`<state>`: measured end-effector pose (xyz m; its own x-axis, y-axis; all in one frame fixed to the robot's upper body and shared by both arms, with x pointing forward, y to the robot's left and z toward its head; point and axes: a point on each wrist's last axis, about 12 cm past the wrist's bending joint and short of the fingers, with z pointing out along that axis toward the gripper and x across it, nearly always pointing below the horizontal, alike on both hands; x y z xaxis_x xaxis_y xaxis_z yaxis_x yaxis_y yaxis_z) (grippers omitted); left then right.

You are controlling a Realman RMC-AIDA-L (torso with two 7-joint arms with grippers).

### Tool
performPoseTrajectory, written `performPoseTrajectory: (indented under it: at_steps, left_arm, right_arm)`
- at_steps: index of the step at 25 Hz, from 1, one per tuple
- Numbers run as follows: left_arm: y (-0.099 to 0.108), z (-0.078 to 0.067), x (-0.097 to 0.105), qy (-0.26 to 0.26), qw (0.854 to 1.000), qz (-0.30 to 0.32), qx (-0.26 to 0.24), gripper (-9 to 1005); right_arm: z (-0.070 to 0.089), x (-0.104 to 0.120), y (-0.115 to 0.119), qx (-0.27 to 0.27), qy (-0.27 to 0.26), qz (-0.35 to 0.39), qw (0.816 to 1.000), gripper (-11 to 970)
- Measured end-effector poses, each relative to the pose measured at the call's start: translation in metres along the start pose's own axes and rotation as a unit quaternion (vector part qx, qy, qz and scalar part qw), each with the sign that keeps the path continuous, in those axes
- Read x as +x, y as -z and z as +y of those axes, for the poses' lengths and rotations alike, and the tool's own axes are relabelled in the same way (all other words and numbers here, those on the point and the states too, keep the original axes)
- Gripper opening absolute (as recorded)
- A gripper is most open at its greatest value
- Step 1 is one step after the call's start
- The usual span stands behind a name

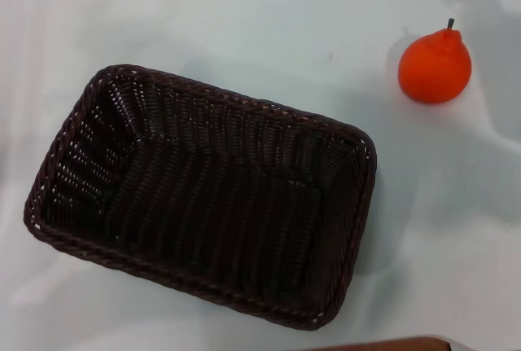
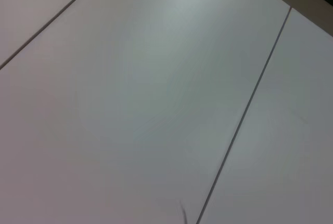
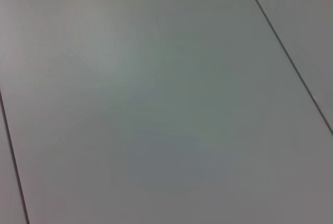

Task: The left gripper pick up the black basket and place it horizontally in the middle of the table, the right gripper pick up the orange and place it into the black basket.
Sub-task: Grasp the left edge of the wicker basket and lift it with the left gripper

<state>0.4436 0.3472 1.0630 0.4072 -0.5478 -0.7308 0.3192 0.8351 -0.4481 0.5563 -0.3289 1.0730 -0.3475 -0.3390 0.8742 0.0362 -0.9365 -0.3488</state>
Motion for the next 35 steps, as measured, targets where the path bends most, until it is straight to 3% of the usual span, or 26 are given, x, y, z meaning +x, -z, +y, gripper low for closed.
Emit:
performPoseTrajectory:
  at_steps: [17,20,23,27,29,31,35]
  left_arm:
    - [-0.003,0.001,-0.001,0.014,1.0,0.008,0.008,714]
    - [-0.011,0.007,-0.006,0.048,0.998,0.039,0.029,713]
    - [-0.029,0.013,-0.019,0.075,0.989,0.096,0.083,712]
    - [-0.062,0.019,-0.043,0.109,0.956,0.213,0.172,707]
    - [-0.079,0.019,-0.055,0.112,0.928,0.293,0.203,704]
    - [-0.095,0.017,-0.066,0.1,0.9,0.366,0.213,702]
    - [-0.116,0.01,-0.084,0.05,0.849,0.493,0.184,702]
  right_arm:
    - [-0.001,0.0,0.0,0.002,-0.001,0.002,1.0,924]
    - [-0.001,0.0,0.0,0.003,-0.002,0.001,1.0,924]
    - [-0.002,-0.001,0.0,0.003,-0.002,-0.001,1.0,924]
    - [-0.002,-0.001,0.0,0.003,-0.002,-0.001,1.0,924]
    - [-0.002,-0.001,0.0,0.002,-0.002,-0.001,1.0,924]
    - [-0.001,-0.001,0.0,0.001,-0.002,-0.001,1.0,925]
    - [-0.001,0.0,-0.001,0.001,-0.001,0.001,1.0,925]
